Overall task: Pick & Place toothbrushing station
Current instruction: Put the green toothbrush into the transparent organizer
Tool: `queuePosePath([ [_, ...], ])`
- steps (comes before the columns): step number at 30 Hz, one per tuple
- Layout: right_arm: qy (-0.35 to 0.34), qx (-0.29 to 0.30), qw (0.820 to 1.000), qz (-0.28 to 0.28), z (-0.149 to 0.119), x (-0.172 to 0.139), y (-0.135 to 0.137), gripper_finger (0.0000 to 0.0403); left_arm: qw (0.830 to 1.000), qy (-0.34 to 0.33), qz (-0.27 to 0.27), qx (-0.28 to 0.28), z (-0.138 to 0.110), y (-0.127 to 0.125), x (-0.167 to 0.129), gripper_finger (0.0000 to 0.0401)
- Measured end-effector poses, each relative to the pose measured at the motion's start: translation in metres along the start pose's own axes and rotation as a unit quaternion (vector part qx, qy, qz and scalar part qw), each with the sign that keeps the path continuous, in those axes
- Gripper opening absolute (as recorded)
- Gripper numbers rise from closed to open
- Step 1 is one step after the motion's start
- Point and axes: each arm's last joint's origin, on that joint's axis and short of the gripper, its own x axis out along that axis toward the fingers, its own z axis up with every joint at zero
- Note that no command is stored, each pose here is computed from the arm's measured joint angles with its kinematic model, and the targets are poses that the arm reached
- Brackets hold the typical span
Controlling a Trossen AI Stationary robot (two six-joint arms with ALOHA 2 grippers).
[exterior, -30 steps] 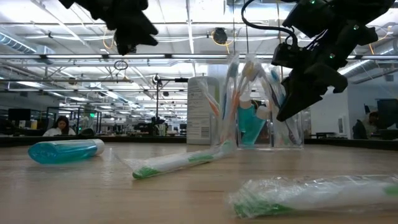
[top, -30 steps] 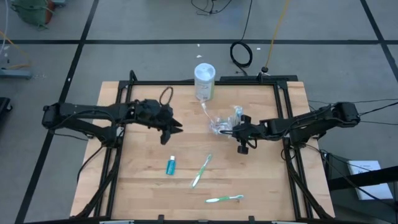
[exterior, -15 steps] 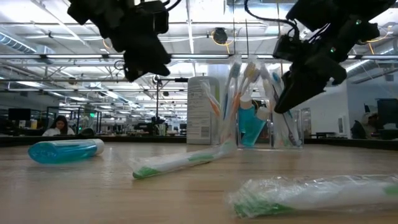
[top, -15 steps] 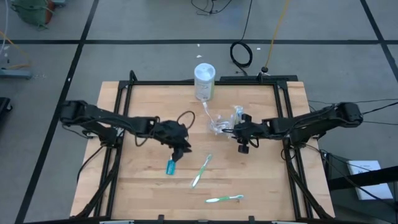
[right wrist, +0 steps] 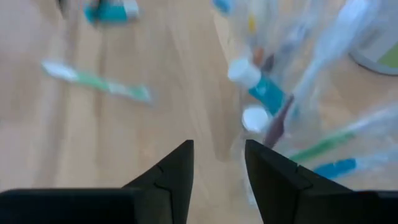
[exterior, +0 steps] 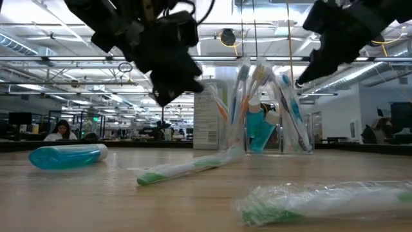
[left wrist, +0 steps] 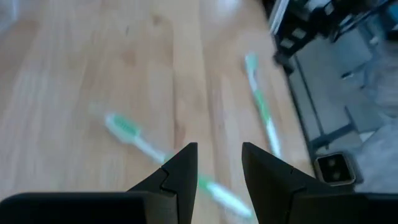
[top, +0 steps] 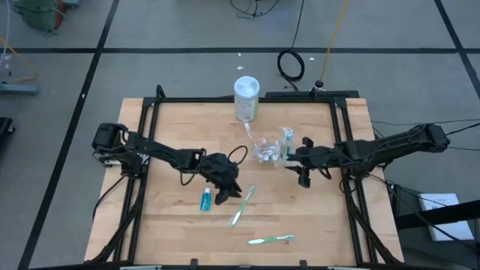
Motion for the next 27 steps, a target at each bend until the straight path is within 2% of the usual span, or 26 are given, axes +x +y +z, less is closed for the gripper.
queuePosePath([
  [5, -0.043, 0.063, 0.997, 0.022, 0.007, -0.009, 0.004, 0.0135, 1.000, 0.021, 0.009, -0.019, 0.003, 0.008, 0.017, 0.0130],
  [9, -0.083, 0.054, 0.994, 0.040, 0.015, -0.005, 0.010, 0.0130, 0.999, 0.028, 0.007, -0.029, 0.010, 0.005, 0.034, 0.0130],
  [12, -0.092, 0.018, 0.994, 0.058, 0.017, -0.001, 0.016, 0.0128, 0.999, 0.039, 0.011, -0.026, 0.012, -0.002, 0.049, 0.0130],
  [18, -0.098, -0.035, 0.992, 0.077, 0.019, 0.003, 0.021, 0.0128, 0.988, 0.087, 0.123, -0.033, 0.008, 0.000, 0.065, 0.0130],
  [22, -0.099, -0.056, 0.991, 0.075, 0.018, 0.002, 0.021, 0.0128, 0.976, 0.077, 0.200, -0.030, 0.004, 0.004, 0.070, 0.0130],
  [27, -0.104, -0.063, 0.990, 0.074, 0.019, 0.000, 0.021, 0.0128, 0.968, 0.049, 0.232, -0.083, 0.005, 0.014, 0.071, 0.0130],
])
